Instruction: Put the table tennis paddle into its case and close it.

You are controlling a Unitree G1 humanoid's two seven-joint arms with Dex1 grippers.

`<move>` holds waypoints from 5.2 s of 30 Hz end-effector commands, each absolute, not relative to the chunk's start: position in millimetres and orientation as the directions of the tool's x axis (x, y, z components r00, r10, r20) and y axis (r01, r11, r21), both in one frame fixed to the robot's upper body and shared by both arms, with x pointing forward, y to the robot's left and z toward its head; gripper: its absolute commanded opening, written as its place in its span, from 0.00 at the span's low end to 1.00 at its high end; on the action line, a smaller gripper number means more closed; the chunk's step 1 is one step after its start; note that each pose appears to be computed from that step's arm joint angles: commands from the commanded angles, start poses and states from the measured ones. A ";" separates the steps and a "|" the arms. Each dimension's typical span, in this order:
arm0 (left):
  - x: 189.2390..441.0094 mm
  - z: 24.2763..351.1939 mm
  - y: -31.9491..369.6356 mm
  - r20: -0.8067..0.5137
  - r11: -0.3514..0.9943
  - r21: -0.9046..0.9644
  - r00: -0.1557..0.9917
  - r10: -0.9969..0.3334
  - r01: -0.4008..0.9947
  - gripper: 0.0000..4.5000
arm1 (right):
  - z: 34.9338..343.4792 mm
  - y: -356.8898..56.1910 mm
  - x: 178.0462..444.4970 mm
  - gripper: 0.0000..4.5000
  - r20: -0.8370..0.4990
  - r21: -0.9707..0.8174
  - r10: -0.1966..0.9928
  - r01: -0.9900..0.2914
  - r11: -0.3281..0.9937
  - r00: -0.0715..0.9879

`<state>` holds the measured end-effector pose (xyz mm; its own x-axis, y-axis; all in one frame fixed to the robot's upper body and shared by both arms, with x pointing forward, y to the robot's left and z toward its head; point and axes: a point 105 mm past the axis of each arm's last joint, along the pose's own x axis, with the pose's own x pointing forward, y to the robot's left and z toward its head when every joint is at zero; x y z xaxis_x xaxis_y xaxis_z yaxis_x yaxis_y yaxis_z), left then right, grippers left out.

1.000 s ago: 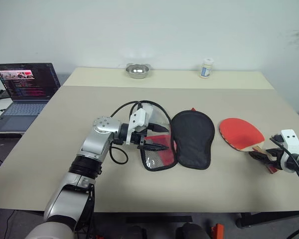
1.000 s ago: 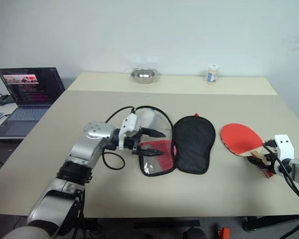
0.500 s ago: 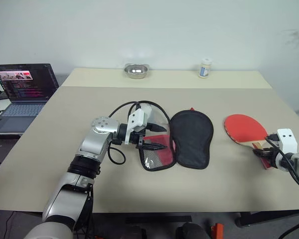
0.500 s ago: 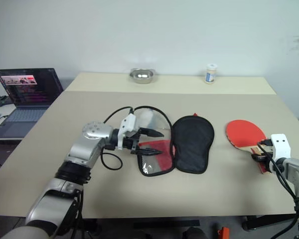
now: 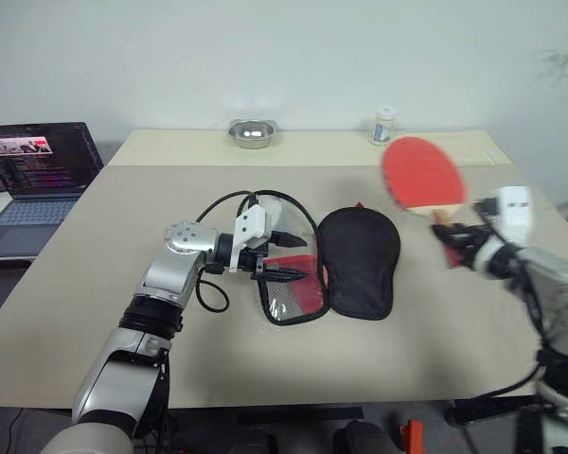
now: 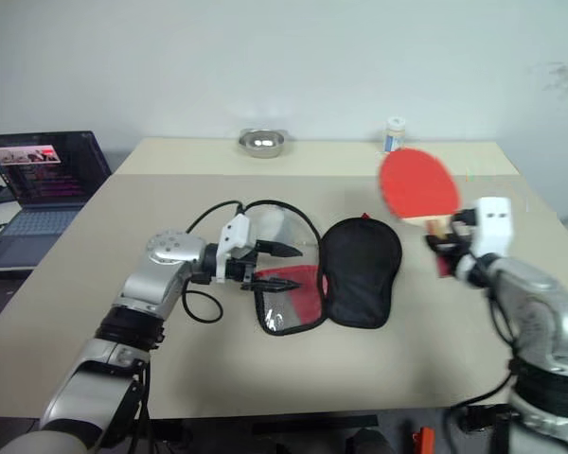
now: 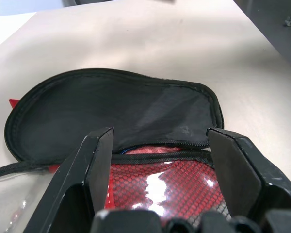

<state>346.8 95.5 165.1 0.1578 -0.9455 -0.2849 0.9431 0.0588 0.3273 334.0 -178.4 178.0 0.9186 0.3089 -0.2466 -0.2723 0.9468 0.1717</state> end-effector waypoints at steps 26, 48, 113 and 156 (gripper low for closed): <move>344.7 175.3 92.8 -0.269 0.063 0.375 0.174 -0.947 0.925 0.74 | 123.2 -107.0 332.3 0.23 -0.339 0.313 0.249 -0.140 0.939 0.907; 349.7 172.1 110.1 -0.265 0.136 0.371 0.245 -0.933 0.919 0.74 | 166.8 -93.6 297.1 0.99 -0.243 0.025 0.494 -0.503 0.864 0.835; 388.6 179.5 34.3 -0.089 0.195 0.279 0.227 -0.970 0.940 0.74 | 211.7 -187.9 269.8 0.99 -0.263 -0.093 0.608 -0.647 0.757 0.749; 338.0 197.9 96.9 -0.193 0.162 0.274 0.219 -0.957 0.948 0.74 | 88.9 -165.8 358.9 0.72 -0.455 0.197 0.438 -0.392 0.899 0.776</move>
<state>341.0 98.4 186.2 0.2292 -0.9518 -0.2036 0.9572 0.1825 0.2245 359.3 -169.7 95.8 0.7954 0.4226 -0.4344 -0.3857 0.9059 0.1749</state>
